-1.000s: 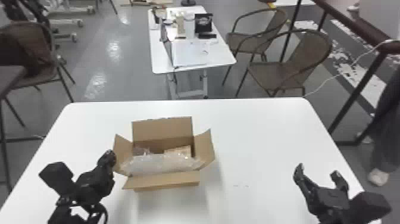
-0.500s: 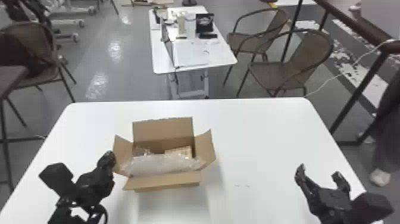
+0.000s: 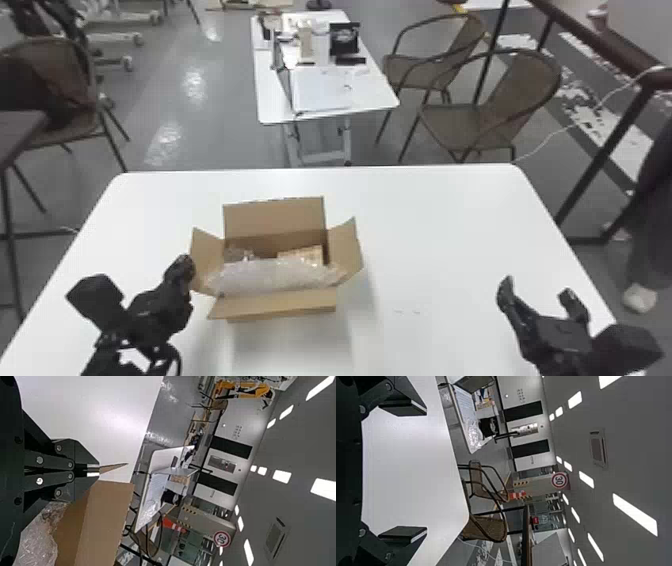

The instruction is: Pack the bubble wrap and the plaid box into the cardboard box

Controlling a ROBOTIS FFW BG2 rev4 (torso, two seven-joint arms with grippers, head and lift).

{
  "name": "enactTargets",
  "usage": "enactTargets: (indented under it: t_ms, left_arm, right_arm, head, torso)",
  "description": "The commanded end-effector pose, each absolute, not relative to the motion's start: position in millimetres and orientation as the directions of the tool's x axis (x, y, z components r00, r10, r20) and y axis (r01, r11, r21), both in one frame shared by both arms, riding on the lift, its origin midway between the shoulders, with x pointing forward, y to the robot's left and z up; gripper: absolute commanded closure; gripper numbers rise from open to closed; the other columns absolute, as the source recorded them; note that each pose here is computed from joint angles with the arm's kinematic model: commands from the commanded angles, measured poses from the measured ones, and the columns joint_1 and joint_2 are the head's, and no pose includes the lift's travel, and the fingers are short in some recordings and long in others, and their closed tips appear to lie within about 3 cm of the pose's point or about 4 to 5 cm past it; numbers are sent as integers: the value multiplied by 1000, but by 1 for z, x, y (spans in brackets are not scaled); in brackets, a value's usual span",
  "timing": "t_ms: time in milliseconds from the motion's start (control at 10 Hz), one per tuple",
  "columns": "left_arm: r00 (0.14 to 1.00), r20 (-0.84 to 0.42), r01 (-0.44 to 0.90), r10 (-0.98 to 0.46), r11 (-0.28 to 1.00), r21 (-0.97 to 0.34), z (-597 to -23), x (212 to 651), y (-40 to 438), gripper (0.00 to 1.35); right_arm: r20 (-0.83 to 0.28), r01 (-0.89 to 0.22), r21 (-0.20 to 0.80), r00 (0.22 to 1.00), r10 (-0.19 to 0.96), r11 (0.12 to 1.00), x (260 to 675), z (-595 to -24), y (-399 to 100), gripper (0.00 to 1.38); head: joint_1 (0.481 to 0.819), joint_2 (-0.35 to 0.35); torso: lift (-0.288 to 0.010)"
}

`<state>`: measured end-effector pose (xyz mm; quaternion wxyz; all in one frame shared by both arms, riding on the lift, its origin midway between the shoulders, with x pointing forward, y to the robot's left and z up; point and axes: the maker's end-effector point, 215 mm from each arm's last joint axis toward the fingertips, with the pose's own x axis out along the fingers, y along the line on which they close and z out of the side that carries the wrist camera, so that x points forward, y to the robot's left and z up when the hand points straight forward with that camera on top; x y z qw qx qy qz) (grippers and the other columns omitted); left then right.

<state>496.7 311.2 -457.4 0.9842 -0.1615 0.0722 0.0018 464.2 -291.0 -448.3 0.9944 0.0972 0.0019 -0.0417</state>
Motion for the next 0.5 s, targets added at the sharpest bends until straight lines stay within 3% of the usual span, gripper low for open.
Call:
enactTargets:
  t_ms: [0, 400]
  left_arm:
    - [990, -143, -30, -18, 945, -325, -459, 496, 311, 1202]
    - [989, -146, -86, 36, 933, -351, -467, 490, 320, 1202]
  right_arm:
    - [-12, 85, 195, 996, -84, 977, 464, -448, -291, 231]
    - [-13, 85, 197, 996, -84, 977, 464, -449, -291, 231]
  head:
    - [695, 23]
    - [695, 28]
  torso:
    - [0]
    - [0]
